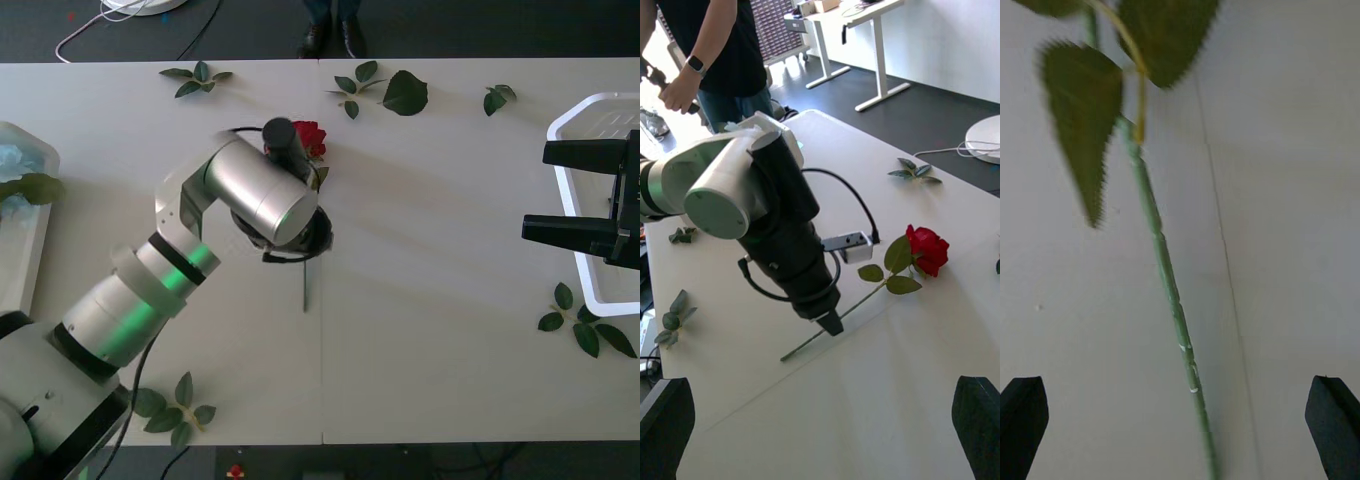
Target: Place the red flowers into the right box and the blue flowers into the left box. If a person shows an open palm, hand one flower to the person first, then continue sorting.
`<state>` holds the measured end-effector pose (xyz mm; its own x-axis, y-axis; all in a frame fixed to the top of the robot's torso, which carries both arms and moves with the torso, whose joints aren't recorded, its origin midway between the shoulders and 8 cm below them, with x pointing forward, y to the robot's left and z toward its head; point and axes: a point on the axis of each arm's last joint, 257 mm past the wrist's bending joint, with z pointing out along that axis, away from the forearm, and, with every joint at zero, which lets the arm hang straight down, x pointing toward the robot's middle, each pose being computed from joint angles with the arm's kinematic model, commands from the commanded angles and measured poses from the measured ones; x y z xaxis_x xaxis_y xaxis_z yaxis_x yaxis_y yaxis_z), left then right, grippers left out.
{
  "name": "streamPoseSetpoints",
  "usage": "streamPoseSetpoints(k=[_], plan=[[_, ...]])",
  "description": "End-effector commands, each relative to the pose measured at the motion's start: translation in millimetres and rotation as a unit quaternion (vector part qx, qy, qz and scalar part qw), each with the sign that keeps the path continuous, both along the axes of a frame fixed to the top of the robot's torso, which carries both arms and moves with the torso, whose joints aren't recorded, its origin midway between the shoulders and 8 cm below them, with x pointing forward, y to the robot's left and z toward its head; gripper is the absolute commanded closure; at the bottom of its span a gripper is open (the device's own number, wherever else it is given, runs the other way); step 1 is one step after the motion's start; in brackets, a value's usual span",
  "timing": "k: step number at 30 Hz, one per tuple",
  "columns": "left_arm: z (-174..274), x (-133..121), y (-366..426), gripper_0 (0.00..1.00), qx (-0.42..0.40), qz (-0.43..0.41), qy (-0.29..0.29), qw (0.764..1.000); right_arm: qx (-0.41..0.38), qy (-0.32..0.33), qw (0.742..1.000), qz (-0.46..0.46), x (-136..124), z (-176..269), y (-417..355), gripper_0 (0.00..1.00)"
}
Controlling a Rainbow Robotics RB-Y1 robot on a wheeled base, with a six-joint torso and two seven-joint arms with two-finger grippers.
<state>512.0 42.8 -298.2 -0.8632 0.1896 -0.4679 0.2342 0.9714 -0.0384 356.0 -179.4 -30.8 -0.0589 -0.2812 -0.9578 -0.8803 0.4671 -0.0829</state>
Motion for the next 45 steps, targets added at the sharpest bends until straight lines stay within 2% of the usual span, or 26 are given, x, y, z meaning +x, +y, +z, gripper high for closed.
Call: streamPoseSetpoints(k=[1, 8, 11, 16, 23, 24, 25, 26, 27, 28, 40, 45], plan=[[-12.8, 2.1, -14.6, 0.00, -0.005, -0.025, -0.014, 1.000, -0.015, -0.008, 1.000, 0.005, -4.8, 7.5, 0.7, 0.00], [-47.1, 19.2, -27.5, 0.00, -0.017, -0.037, -0.045, 0.998, -0.013, -0.008, 1.000, 0.007, -5.9, 8.7, 1.8, 0.00], [-57.5, 19.0, -32.2, 0.00, -0.017, -0.046, -0.051, 0.997, -0.012, -0.008, 1.000, 0.007, -5.8, 9.2, 1.9, 0.00], [-63.6, 14.2, -36.8, 0.00, -0.009, -0.060, -0.054, 0.997, -0.011, -0.007, 1.000, 0.008, -6.2, 9.1, 2.1, 0.00], [-62.6, 20.3, -26.5, 0.02, 0.010, -0.062, -0.065, 0.996, -0.008, -0.006, 1.000, 0.008, -6.8, 9.7, 2.6, 0.00], [-63.3, 20.9, -23.6, 0.20, 0.015, -0.064, -0.066, 0.996, -0.007, -0.006, 1.000, 0.009, -7.0, 10.6, 3.1, 0.00], [-63.8, 21.7, -20.5, 0.31, 0.019, -0.065, -0.067, 0.995, -0.008, -0.006, 1.000, 0.010, -7.7, 10.5, 3.6, 0.00], [-64.2, 22.8, -17.3, 0.59, 0.027, -0.069, -0.071, 0.995, -0.007, -0.006, 1.000, 0.010, -7.7, 10.5, 3.5, 0.00], [-64.0, 25.0, -12.9, 0.93, 0.034, -0.071, -0.076, 0.994, -0.007, -0.005, 1.000, 0.010, -7.6, 10.8, 3.5, 0.00], [-63.7, 26.2, -11.6, 0.99, 0.035, -0.071, -0.079, 0.994, -0.007, -0.006, 1.000, 0.011, -8.0, 10.9, 3.9, 0.00], [-49.2, 43.0, 20.8, 1.00, 0.056, -0.072, -0.101, 0.991, -0.007, -0.007, 1.000, 0.012, -8.3, 10.6, 3.9, 0.00], [-38.7, 38.6, 26.0, 1.00, 0.047, -0.074, -0.091, 0.992, -0.006, -0.008, 1.000, 0.012, -8.5, 11.8, 4.8, 0.00]])
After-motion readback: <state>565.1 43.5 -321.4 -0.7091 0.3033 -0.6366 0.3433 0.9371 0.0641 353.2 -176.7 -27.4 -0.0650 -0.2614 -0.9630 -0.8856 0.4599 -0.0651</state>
